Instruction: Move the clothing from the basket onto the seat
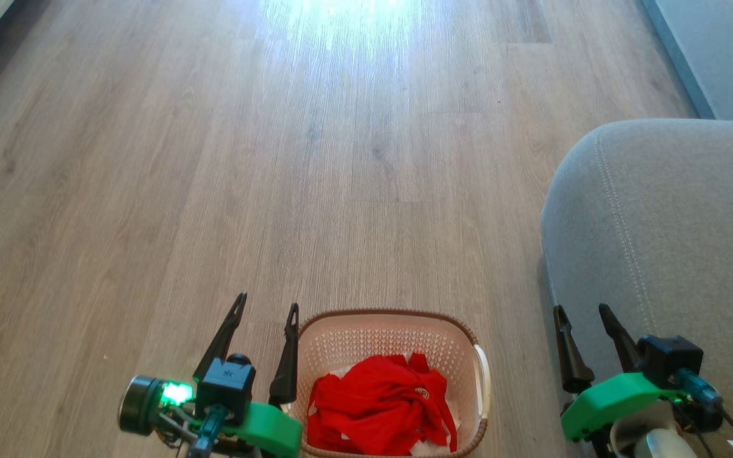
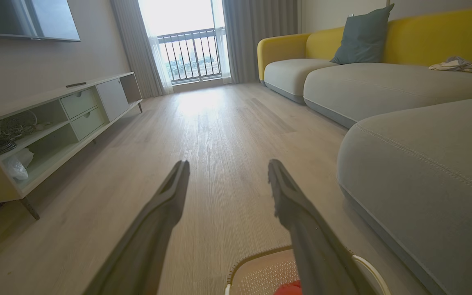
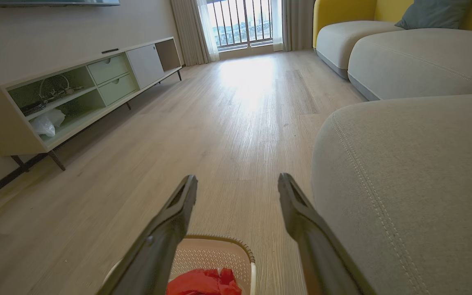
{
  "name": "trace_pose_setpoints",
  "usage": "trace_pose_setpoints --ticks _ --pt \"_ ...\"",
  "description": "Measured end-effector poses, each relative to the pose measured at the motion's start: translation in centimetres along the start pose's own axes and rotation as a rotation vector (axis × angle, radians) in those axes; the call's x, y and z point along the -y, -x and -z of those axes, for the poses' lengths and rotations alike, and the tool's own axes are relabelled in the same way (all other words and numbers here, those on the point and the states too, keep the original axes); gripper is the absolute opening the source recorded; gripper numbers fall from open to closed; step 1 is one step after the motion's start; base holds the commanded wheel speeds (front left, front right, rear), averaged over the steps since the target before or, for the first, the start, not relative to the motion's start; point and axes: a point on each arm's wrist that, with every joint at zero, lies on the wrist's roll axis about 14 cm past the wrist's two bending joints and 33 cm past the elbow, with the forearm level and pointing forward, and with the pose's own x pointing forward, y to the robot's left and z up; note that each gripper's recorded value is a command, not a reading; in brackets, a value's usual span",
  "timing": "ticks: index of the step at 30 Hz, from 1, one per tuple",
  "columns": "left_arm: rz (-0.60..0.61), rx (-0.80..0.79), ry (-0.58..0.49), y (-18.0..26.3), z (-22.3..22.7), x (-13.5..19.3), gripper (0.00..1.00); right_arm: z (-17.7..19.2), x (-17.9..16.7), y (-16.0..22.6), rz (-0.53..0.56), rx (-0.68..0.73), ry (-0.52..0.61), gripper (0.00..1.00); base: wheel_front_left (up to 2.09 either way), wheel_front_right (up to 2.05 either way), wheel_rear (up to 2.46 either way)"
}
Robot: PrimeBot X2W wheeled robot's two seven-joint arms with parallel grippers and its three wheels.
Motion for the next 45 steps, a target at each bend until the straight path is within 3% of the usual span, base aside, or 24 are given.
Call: trace_pose_setpoints --ticks 7,20,28,34,45 --pt "0.022 -0.033 0.011 -0.1 1.0 0.3 1.00 0.8 0.1 -0.1 0.004 -0.023 -0.008 1.00 0.00 0.00 0.00" --pt "0.120 -0.241 0.039 -1.7 8.0 2.0 1.00 4.3 2.3 -2.3 0.057 -0.130 -0.007 1.00 0.00 0.00 0.00" --pt "0.309 -0.379 0.020 -5.1 14.4 5.5 1.00 7.2 4.2 -5.1 0.089 -0.195 0.004 1.00 0.00 0.00 0.00" --pt "0.477 -0.588 -0.018 -4.1 22.4 7.6 1.00 9.9 6.0 -6.3 0.124 -0.249 0.002 1.00 0.00 0.00 0.00" --pt "0.727 -0.789 -0.098 -3.6 32.9 11.0 1.00 14.7 8.7 -6.5 0.188 -0.343 -0.025 1.00 0.00 0.00 0.00"
